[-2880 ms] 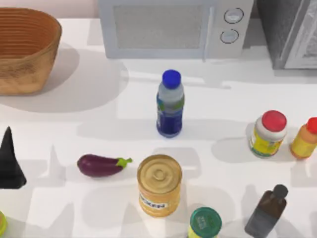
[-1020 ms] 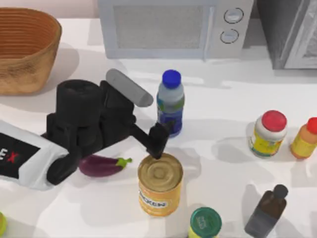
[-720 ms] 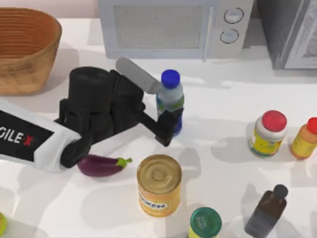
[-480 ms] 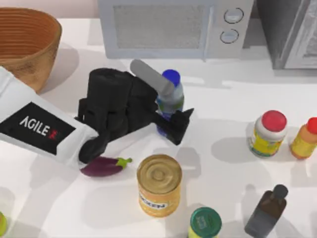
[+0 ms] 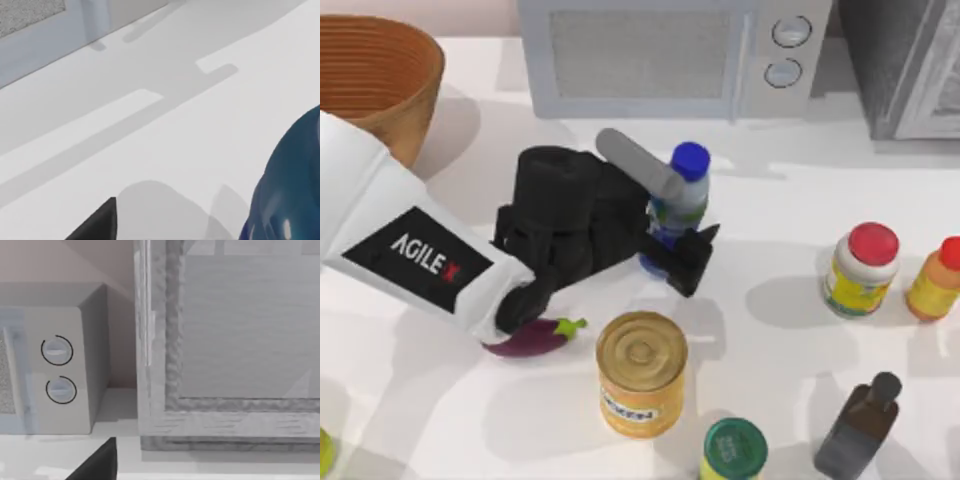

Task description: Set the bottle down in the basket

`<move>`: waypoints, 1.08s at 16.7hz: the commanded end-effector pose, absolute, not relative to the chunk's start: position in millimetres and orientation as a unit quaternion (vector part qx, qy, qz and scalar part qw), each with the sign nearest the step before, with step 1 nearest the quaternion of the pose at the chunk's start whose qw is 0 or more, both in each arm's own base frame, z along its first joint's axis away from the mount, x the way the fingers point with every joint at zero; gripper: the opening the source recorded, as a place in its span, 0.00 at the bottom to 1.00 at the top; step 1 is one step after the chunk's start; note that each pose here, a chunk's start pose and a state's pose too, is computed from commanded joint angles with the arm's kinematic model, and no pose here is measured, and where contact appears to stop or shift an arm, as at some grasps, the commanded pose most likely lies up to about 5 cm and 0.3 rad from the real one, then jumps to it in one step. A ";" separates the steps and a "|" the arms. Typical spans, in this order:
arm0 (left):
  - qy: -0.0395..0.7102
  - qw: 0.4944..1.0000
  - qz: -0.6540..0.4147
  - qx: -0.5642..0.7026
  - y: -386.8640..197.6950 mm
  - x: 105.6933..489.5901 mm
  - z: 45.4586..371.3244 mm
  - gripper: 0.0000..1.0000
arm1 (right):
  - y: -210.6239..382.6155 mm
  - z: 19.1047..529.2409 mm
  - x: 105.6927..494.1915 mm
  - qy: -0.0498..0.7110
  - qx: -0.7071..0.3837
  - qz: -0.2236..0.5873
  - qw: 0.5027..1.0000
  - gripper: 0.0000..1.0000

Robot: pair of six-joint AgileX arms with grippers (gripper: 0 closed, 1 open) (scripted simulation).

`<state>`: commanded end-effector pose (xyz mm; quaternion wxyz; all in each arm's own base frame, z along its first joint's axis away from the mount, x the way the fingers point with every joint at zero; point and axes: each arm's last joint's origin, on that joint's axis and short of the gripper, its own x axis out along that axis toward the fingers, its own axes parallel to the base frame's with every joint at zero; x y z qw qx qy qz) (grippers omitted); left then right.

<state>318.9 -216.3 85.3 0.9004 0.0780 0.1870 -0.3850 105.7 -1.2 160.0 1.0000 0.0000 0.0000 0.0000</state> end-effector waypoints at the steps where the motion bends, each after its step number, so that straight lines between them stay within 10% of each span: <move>1: 0.187 0.900 -0.385 0.078 -216.3 318.9 85.3 0.85 | -1.2 160.0 105.7 0.000 0.000 0.000 1.000 1.00; 12: 0.187 0.900 -0.385 0.078 -216.3 318.9 85.3 0.02 | -1.2 160.0 105.7 0.000 0.000 0.000 1.000 1.00; 18: 0.187 0.900 -0.385 0.078 -216.3 318.9 85.3 0.00 | -1.2 160.0 105.7 0.000 0.000 0.000 1.000 1.00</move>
